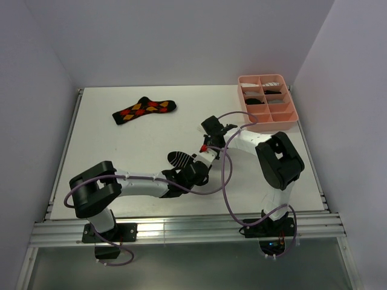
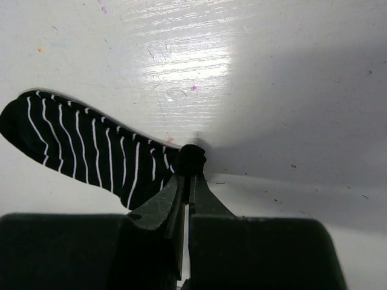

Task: Roll the socks
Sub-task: Roll the sock at the center of the board.

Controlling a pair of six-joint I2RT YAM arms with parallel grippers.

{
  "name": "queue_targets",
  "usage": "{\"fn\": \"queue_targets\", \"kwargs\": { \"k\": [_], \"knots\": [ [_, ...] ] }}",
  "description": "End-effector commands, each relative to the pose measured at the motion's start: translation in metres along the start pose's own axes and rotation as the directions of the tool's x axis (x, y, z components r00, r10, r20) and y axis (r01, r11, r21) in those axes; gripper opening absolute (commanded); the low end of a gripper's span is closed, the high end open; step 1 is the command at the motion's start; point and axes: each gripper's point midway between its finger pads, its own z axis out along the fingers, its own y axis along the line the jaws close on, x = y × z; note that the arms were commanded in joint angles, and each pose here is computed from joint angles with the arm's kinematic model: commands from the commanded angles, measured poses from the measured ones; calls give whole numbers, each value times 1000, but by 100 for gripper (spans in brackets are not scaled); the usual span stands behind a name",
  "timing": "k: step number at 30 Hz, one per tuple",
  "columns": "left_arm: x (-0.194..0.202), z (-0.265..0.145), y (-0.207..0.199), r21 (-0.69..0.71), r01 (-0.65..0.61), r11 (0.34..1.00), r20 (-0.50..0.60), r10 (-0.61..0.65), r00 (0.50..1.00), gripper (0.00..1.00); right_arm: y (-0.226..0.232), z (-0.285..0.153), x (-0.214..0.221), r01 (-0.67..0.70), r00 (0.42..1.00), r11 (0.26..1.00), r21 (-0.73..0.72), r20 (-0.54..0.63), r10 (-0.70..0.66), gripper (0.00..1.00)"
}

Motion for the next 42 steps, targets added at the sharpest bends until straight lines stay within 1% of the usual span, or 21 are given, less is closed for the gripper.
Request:
{"fn": "queue_targets", "kwargs": {
  "k": [1,9,15,17,24,28,29,35,36,39,42],
  "knots": [
    [-19,3,-3,-18,8,1000,41,-8,999,43,-4,5,5,13,999,1000,28,-29,-13,0],
    [14,16,0,-59,-24,998,-43,22,999,43,-6,8,10,6,999,1000,27,-45,-5,0],
    [27,20,8,-110,-38,993,-76,30,997,43,-8,10,13,1,999,1000,23,-49,0,0],
    [34,22,8,-118,-43,992,-103,31,994,43,-9,11,14,-4,999,1000,26,-53,5,0],
    [60,24,11,-121,-41,992,-186,18,982,39,-7,11,15,-6,999,1000,14,-53,7,0],
    [68,26,20,-144,-3,990,-209,-27,978,34,1,10,13,-6,999,999,-40,-39,4,0],
    [74,24,25,-155,-5,988,-231,-32,972,31,2,9,15,-10,999,999,-53,-44,8,0],
    [80,26,34,-168,28,985,-265,-72,962,10,17,4,11,2,1000,990,-139,-11,-4,0],
    [81,26,36,-171,30,985,-268,-76,960,1,19,2,9,5,1000,988,-153,-3,-6,0],
    [79,24,38,-166,54,985,-266,-97,959,1,28,-6,4,23,999,978,-205,35,-16,0],
    [71,21,38,-131,127,983,-259,-157,953,1,38,-17,-7,35,995,961,-274,99,-8,0]
  ]
}}
